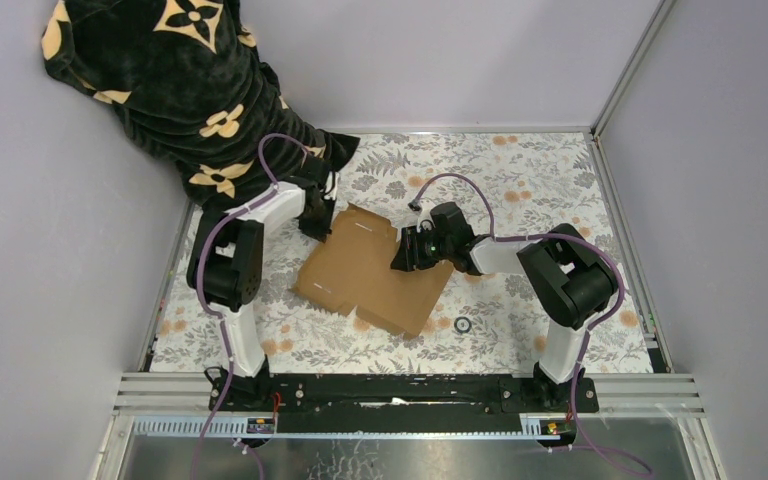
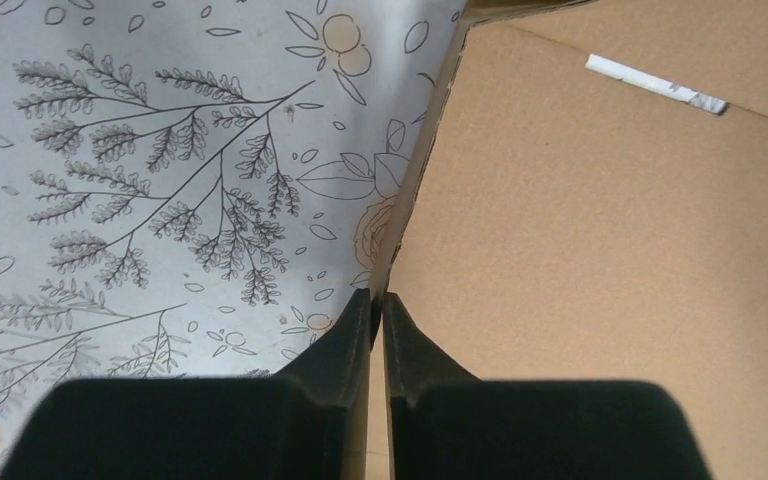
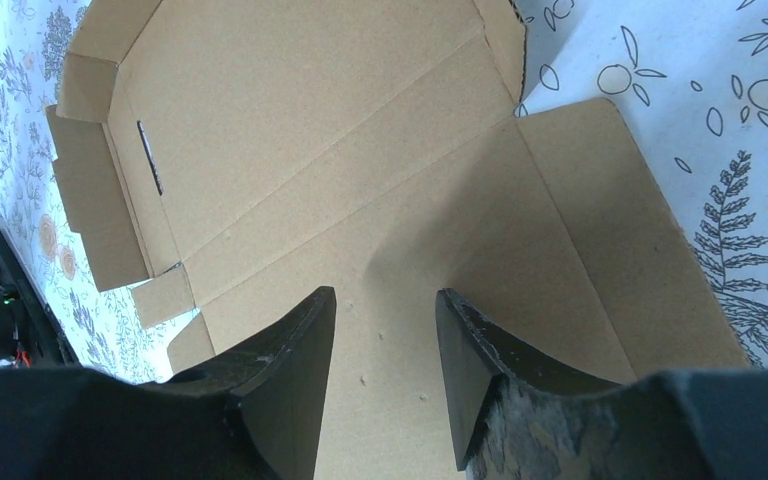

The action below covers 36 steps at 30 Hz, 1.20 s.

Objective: Fold the paper box

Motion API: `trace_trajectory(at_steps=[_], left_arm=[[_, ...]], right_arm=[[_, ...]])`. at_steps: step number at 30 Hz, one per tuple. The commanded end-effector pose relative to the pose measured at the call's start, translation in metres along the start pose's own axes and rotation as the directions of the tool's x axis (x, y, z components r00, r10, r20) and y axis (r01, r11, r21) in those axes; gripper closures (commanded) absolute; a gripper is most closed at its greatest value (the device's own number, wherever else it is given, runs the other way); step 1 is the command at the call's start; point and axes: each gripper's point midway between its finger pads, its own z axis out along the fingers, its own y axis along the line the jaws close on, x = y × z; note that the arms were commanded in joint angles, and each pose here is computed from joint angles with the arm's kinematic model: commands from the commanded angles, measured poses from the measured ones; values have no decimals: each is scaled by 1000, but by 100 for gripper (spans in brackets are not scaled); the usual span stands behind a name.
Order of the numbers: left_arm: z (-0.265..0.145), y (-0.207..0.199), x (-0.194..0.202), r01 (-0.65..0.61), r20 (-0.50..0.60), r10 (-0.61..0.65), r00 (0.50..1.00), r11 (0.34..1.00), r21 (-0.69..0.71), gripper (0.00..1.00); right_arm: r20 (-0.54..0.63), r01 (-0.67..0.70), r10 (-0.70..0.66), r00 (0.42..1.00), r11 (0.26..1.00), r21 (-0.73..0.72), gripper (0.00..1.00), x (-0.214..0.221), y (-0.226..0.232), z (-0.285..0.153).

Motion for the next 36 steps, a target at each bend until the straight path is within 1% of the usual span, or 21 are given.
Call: trace_trajectory(at_steps=[1, 5, 9, 13, 16, 21, 27, 30, 36], left_arm=[[3, -2, 7, -48, -46, 44, 998, 995, -90, 93], [-8, 7, -3, -72, -18, 70, 997, 975, -212, 100], [-33, 15, -22, -81, 36, 98, 994, 942, -325, 100], [-65, 19, -43, -82, 101, 134, 986, 910, -406, 100], [-89, 20, -57, -94, 134, 179, 975, 872, -480, 100], [-127, 20, -74, -115, 158, 263, 952, 784, -609, 100], [-151, 13, -86, -109, 188, 318, 929, 723, -682, 100], [-155, 4, -86, -156, 160, 375, 913, 685, -712, 100], [-144, -15, -84, -262, 72, 468, 881, 610, -748, 100]], right_arm=[[-187, -82, 102, 977, 990, 112, 49, 63, -28, -2], [-174, -81, 98, 980, 992, 101, 48, 55, -23, -3], [-145, -69, 79, 986, 995, 78, 47, 37, -11, -9], [-97, -49, 54, 994, 997, 60, 46, 14, 4, -21], [-73, -41, 45, 996, 998, 51, 45, 4, 12, -31], [-49, -35, 37, 998, 998, 44, 45, 0, 19, -46], [-29, -27, 29, 999, 999, 36, 44, -3, 26, -57], [-24, -36, 37, 999, 999, 38, 44, -4, 23, -52], [-5, -68, 68, 998, 997, 25, 45, -10, 22, -44]])
